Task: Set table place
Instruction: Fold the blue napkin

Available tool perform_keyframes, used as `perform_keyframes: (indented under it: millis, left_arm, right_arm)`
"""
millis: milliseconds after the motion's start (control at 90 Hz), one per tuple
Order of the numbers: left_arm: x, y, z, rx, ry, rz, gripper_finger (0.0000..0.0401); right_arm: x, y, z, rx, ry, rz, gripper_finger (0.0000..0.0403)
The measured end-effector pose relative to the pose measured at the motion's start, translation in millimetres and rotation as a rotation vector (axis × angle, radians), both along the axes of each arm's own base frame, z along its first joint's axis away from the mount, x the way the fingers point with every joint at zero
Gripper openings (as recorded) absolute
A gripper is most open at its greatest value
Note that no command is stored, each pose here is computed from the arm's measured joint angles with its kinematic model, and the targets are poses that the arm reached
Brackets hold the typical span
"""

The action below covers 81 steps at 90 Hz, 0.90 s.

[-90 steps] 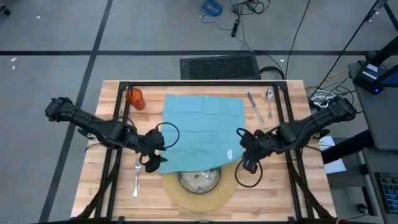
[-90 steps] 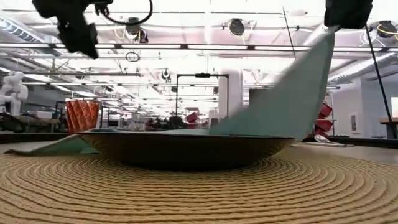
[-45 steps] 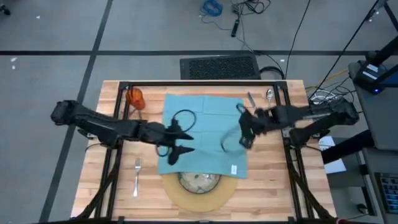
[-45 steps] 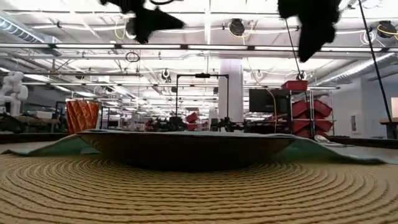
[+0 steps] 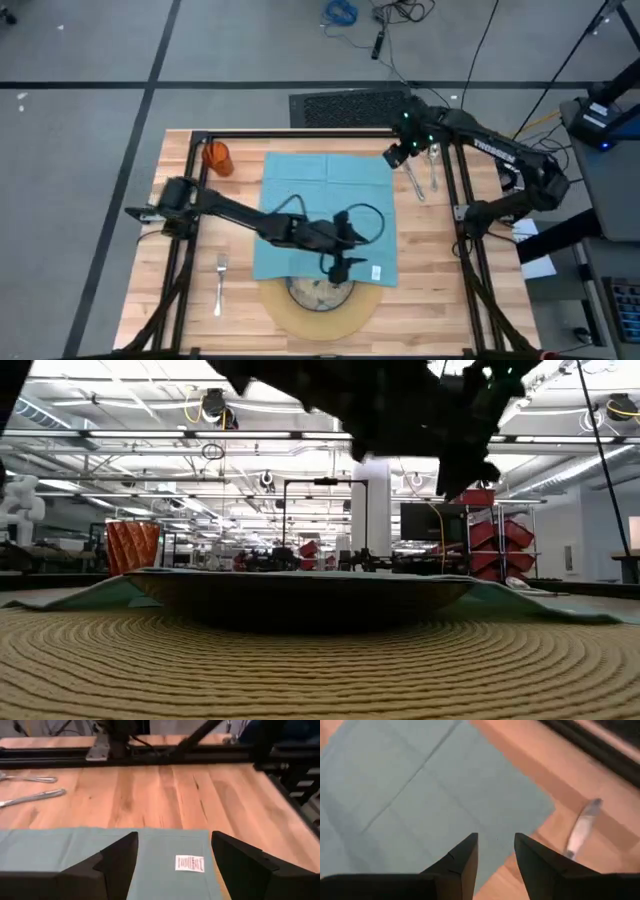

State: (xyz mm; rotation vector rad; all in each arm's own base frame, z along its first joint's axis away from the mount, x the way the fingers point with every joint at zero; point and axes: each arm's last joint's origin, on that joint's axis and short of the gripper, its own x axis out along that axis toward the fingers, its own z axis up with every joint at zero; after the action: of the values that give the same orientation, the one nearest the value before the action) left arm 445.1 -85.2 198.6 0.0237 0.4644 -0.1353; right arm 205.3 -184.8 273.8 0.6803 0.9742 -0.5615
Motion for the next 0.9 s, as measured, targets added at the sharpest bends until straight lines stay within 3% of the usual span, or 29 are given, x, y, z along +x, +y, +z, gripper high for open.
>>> perform_keyframes:
  millis: [278,900]
  left_arm:
    - [30,-8,-37,0.062,0.12,0.0,0.0237]
    - [41,-26,-49,0.102,0.111,-0.035,0.0237]
  right_arm:
    - [12,-34,-56,0.111,0.123,-0.005,0.0118]
    - [7,-67,-103,0.163,0.219,-0.095,0.0118]
